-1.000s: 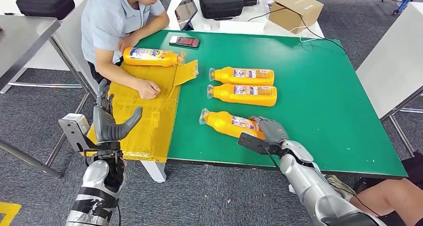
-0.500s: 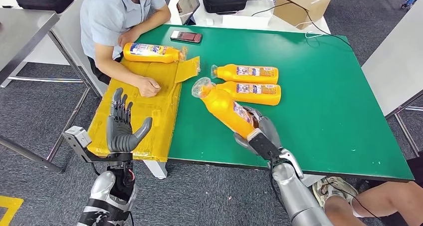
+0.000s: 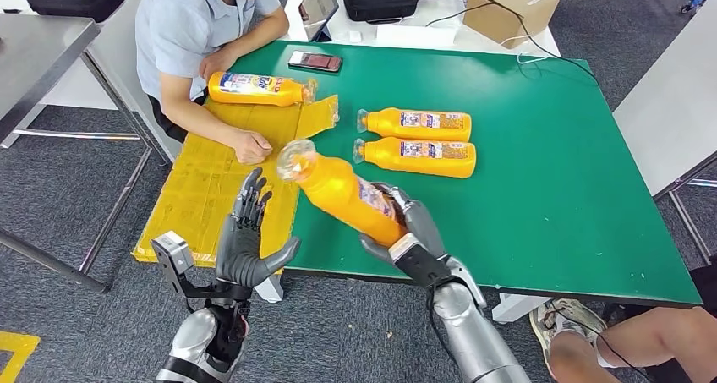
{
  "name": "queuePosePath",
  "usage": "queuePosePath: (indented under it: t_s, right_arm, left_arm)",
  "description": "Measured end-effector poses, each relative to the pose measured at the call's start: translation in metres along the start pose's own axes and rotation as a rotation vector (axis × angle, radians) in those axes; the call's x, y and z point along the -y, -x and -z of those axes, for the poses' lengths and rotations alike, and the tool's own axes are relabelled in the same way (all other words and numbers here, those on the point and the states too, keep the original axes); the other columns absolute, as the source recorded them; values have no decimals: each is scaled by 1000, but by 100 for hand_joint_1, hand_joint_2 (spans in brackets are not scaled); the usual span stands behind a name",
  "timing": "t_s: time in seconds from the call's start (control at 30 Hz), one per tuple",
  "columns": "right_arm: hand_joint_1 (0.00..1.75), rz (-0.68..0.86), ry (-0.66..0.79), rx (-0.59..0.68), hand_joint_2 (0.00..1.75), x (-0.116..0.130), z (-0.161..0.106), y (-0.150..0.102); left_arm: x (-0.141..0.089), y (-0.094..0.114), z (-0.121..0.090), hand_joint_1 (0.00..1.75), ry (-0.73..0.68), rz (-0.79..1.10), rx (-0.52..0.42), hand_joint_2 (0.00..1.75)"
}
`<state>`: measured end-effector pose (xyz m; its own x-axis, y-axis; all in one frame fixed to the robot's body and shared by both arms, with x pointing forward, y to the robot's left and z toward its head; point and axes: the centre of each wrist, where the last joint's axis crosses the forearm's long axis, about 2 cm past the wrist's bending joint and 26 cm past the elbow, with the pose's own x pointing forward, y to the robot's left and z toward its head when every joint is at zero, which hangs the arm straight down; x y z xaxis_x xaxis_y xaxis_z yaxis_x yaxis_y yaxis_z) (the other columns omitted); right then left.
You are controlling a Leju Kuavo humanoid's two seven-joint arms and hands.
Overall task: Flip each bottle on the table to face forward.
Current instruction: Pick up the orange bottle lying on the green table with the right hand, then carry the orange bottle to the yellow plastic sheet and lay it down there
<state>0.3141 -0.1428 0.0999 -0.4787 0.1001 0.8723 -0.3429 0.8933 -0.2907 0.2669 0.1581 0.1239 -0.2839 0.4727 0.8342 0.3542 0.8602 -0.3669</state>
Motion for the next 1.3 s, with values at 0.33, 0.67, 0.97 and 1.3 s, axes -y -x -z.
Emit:
queuePosePath:
  t_s: [0.33, 0.67, 0.97, 1.3]
  right_arm:
    - [175, 59, -102, 22, 175, -43, 14, -8]
    - [175, 65, -166, 10, 175, -62, 19, -7]
    - [175, 59, -188, -18, 175, -65, 19, -4]
    - [175, 34, -212, -39, 175, -68, 19, -2]
  left_arm:
    - [8, 4, 9, 0, -3, -106, -44, 175]
    - [9, 6, 12, 0, 45, -211, -41, 175]
    - [8, 6, 12, 0, 66, -117, -9, 175]
    - [8, 8, 13, 0, 66, -62, -20, 175]
